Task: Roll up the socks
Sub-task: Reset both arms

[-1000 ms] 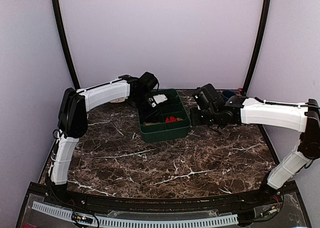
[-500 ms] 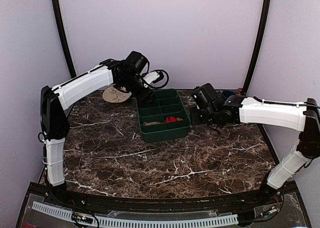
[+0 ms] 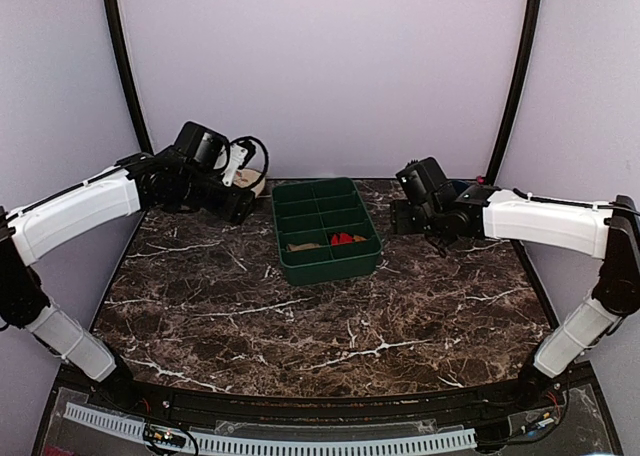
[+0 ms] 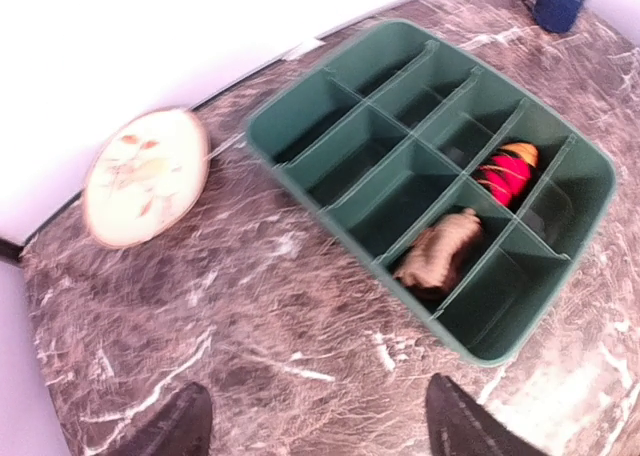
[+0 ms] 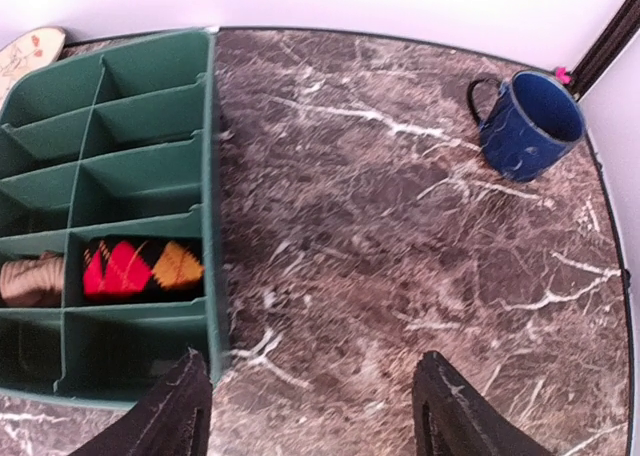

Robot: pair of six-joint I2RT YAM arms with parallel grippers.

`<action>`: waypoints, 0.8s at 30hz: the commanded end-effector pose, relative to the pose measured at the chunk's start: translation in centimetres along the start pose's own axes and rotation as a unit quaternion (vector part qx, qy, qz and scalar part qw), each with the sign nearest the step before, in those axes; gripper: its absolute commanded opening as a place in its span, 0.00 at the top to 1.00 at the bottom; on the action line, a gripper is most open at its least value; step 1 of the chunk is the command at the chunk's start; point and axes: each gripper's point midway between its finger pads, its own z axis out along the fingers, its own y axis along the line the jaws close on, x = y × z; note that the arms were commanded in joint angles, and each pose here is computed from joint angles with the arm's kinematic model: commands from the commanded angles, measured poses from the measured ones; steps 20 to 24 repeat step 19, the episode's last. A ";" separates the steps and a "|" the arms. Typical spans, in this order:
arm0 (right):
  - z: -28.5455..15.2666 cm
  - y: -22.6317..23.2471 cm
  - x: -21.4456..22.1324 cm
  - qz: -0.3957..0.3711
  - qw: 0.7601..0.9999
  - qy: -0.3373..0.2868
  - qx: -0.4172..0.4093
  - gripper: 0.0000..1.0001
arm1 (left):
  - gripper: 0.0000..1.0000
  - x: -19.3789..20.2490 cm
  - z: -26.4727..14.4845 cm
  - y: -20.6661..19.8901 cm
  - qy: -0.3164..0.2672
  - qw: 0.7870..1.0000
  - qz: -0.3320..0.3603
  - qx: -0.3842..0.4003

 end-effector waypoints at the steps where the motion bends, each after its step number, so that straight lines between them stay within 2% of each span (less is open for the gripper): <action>1: 0.0 -2.6 -1.2 0.028 0.998 -0.035 0.037 0.27 | 0.20 0.8 -2.3 4.1 -0.064 0.989 -0.110 -0.070; 6: -0.9 -4.4 -1.4 0.048 0.996 -0.048 0.057 0.25 | 0.14 5.1 -3.0 6.5 -0.070 0.979 -0.155 -0.112; 10: -1.5 -5.6 -0.7 0.057 0.995 -0.041 0.076 0.23 | 0.13 7.9 -3.1 8.0 -0.066 0.970 -0.197 -0.125; 15: -2.2 -6.2 0.1 0.065 0.994 -0.037 0.073 0.26 | 0.13 9.2 -2.9 8.4 -0.068 0.968 -0.202 -0.131; 19: -3.3 -6.5 -0.2 0.087 0.993 -0.057 0.054 0.21 | 0.13 9.8 -2.7 8.7 -0.062 0.968 -0.198 -0.140; 24: -3.3 -6.5 -0.2 0.087 0.993 -0.057 0.054 0.21 | 0.13 9.8 -2.7 8.7 -0.062 0.968 -0.198 -0.140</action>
